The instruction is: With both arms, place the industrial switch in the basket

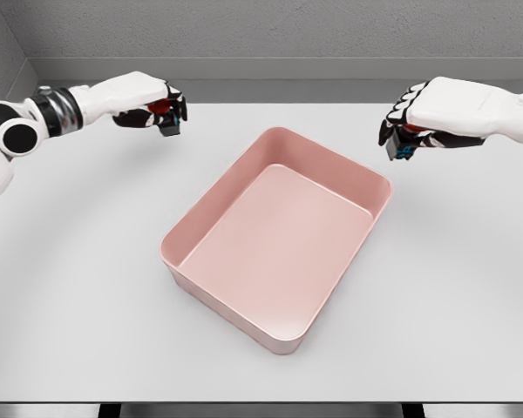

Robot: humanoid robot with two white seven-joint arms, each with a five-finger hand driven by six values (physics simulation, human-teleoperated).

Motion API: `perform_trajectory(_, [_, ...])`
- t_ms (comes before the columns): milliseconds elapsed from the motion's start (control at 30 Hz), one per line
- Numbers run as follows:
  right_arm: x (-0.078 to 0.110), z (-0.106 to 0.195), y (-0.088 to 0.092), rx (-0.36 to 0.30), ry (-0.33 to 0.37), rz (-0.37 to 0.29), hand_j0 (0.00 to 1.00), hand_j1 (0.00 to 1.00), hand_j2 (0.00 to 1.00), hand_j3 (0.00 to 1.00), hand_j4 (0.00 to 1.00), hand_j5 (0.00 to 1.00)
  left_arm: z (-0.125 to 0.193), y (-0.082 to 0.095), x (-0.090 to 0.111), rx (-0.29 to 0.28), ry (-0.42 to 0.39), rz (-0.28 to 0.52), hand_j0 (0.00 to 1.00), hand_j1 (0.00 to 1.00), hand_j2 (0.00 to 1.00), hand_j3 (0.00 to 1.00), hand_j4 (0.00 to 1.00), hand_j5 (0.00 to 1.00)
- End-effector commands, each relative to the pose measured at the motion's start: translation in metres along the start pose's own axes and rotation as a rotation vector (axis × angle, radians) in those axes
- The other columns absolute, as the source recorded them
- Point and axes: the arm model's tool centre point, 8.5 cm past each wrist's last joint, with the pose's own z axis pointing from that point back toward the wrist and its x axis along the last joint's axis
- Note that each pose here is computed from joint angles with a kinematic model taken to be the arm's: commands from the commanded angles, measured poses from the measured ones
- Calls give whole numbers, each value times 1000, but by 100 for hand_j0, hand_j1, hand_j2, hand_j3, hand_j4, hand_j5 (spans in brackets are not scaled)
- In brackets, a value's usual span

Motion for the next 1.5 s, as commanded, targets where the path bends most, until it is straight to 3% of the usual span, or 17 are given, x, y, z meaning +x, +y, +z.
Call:
perform_trajectory(0, [6, 1, -4, -4, -14, 13, 55, 55, 55, 55, 55, 55, -4, 3, 6, 11, -20, -2, 47, 47, 47, 47, 47, 47])
perform_trajectory(333, [11, 3, -6, 0, -24, 30, 55, 55, 55, 55, 55, 55, -11, 19, 28, 38, -85, -40, 47, 47, 47, 47, 47, 47])
perform_trajectory(500, [34, -4, -7, -1, -88, 62, 54, 54, 54, 54, 54, 54, -16, 27, 42, 53, -127, -61, 47, 47, 47, 47, 47, 47])
perform_trajectory(733, [41, -5, -10, -5, -108, 77, 54, 54, 54, 54, 54, 54, -19, 35, 58, 68, -174, -88, 46, 46, 46, 46, 46, 46])
perform_trajectory(800, [40, -4, -11, -10, -102, 78, 60, 60, 60, 60, 60, 60, -19, 37, 60, 72, -181, -91, 46, 46, 46, 46, 46, 46])
perform_trajectory(833, [38, -4, -13, -16, -94, 78, 84, 84, 84, 84, 84, 84, -20, 37, 61, 73, -184, -93, 46, 46, 46, 46, 46, 46])
perform_trajectory(867, [36, -2, -14, -24, -87, 75, 100, 100, 100, 100, 100, 100, -20, 38, 63, 74, -189, -96, 46, 46, 46, 46, 46, 46])
perform_trajectory(933, [32, 3, -18, -32, -71, 77, 100, 100, 100, 100, 100, 100, -20, 40, 65, 77, -195, -100, 46, 46, 46, 46, 46, 46])
perform_trajectory(1033, [-11, 22, -4, -19, 35, 9, 100, 100, 100, 100, 100, 100, -21, 43, 67, 82, -199, -104, 46, 46, 46, 46, 46, 46])
perform_trajectory(1133, [-46, 42, 22, 16, 102, -59, 100, 100, 100, 100, 100, 100, -22, 47, 74, 89, -219, -116, 46, 46, 46, 46, 46, 46])
perform_trajectory(1233, [-51, 58, 40, 5, 96, -167, 100, 100, 100, 100, 100, 100, -26, 51, 88, 101, -259, -131, 46, 46, 46, 46, 46, 46])
perform_trajectory(1333, [-47, 58, 53, 26, 87, -192, 100, 100, 100, 100, 100, 100, -32, 53, 104, 111, -301, -142, 46, 46, 46, 46, 46, 46])
perform_trajectory(1467, [-42, 56, 53, 28, 73, -184, 100, 100, 100, 100, 100, 100, -42, 54, 121, 119, -345, -145, 46, 46, 46, 46, 46, 46])
